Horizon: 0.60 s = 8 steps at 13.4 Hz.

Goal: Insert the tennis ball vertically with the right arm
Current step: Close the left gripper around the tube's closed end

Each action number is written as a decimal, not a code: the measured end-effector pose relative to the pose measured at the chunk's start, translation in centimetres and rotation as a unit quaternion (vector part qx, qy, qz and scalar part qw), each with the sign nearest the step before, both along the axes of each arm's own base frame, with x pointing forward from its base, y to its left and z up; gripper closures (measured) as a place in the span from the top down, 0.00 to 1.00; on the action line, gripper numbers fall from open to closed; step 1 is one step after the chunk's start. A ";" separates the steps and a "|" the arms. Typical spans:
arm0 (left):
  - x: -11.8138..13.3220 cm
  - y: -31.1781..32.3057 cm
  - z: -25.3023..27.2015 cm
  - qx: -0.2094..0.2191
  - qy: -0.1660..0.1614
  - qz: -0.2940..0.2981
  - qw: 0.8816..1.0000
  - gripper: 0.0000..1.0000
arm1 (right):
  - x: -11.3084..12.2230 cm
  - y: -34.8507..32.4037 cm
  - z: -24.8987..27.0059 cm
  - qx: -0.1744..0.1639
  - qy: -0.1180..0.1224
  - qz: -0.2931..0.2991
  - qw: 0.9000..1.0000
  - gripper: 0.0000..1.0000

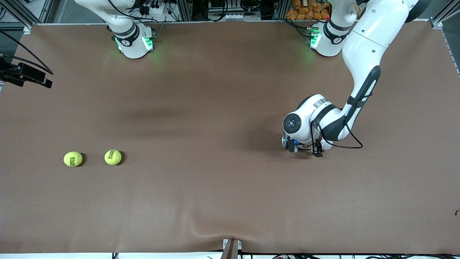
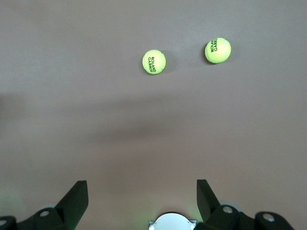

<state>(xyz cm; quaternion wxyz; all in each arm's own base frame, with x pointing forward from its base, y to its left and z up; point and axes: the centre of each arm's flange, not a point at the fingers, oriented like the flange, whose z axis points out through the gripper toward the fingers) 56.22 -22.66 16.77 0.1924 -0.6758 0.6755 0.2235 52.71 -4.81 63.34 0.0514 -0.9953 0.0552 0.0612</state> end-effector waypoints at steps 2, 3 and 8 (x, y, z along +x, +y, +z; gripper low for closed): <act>-0.1 -0.1 0.0 -0.001 0.001 -0.001 1.000 0.94 | 0.0 0.0 0.0 0.000 0.000 0.000 1.000 1.00; -0.1 -0.2 0.0 -0.001 0.001 -0.001 1.000 0.92 | 0.0 0.0 0.0 0.000 0.000 0.000 1.000 1.00; 0.0 -0.2 0.0 -0.002 0.000 -0.001 1.000 0.76 | 0.0 0.0 0.0 0.000 0.000 0.000 1.000 1.00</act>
